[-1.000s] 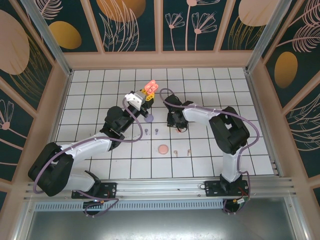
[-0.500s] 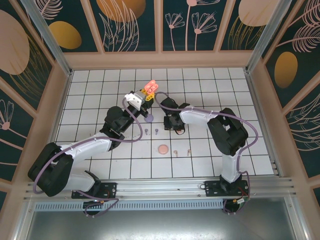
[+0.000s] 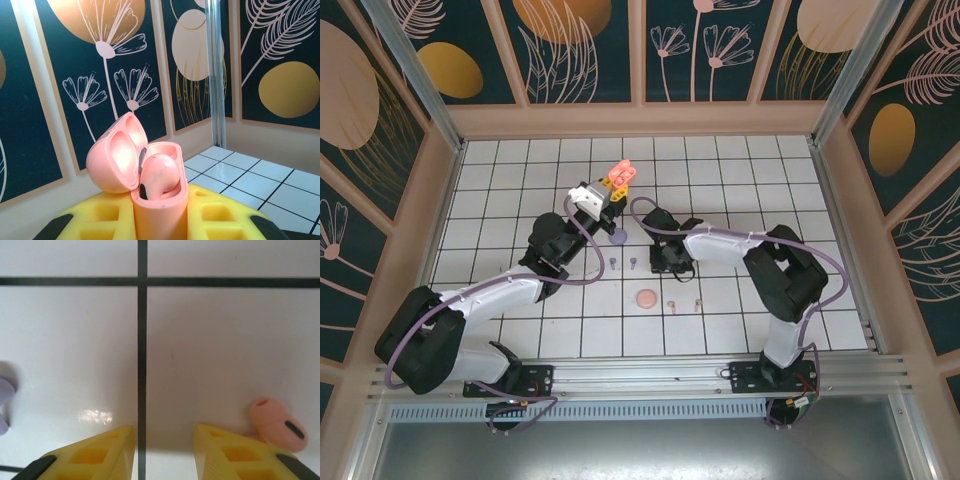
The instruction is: Insert wireless bluetooth earbuds into charging case
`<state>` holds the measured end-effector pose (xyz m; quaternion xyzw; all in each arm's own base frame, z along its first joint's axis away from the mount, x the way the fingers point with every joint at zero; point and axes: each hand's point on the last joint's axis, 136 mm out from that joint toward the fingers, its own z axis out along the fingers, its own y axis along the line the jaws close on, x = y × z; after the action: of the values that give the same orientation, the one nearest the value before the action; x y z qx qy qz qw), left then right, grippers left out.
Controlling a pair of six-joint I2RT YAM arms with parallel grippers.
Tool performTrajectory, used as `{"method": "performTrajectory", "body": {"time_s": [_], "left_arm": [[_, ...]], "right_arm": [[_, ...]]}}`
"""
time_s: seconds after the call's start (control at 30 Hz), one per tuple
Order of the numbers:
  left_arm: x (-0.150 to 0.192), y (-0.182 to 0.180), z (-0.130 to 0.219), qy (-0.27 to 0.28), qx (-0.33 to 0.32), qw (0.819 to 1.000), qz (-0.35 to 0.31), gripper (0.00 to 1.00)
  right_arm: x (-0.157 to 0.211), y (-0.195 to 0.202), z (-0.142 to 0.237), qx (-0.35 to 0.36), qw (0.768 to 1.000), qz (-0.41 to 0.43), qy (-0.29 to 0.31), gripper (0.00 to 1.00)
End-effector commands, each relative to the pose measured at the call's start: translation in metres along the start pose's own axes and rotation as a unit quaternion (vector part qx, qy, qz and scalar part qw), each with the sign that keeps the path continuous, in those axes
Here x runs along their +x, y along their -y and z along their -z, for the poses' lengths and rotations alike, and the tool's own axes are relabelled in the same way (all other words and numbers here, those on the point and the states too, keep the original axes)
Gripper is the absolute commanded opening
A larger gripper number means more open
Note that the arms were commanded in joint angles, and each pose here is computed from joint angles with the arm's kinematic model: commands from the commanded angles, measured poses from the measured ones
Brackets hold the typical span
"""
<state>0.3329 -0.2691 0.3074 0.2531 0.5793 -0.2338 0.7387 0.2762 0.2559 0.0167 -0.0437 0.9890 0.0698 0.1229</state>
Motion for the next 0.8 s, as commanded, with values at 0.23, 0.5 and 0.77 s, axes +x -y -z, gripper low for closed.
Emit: {"method": "performTrajectory", "body": {"time_s": [0.23, 0.5, 0.77], "left_arm": [[-0.025, 0.002, 0.005, 0.041, 0.002, 0.999, 0.010, 0.00], [-0.024, 0.002, 0.005, 0.041, 0.003, 0.999, 0.011, 0.00], [-0.025, 0.002, 0.006, 0.042, 0.002, 0.999, 0.012, 0.00]], "right_arm": [[0.050, 0.032, 0.005, 0.046, 0.997, 0.001, -0.061, 0.37], [0.011, 0.007, 0.040, 0.006, 1.000, 0.000, -0.005, 0.37], [-0.026, -0.003, 0.031, 0.016, 1.000, -0.005, 0.015, 0.37]]}}
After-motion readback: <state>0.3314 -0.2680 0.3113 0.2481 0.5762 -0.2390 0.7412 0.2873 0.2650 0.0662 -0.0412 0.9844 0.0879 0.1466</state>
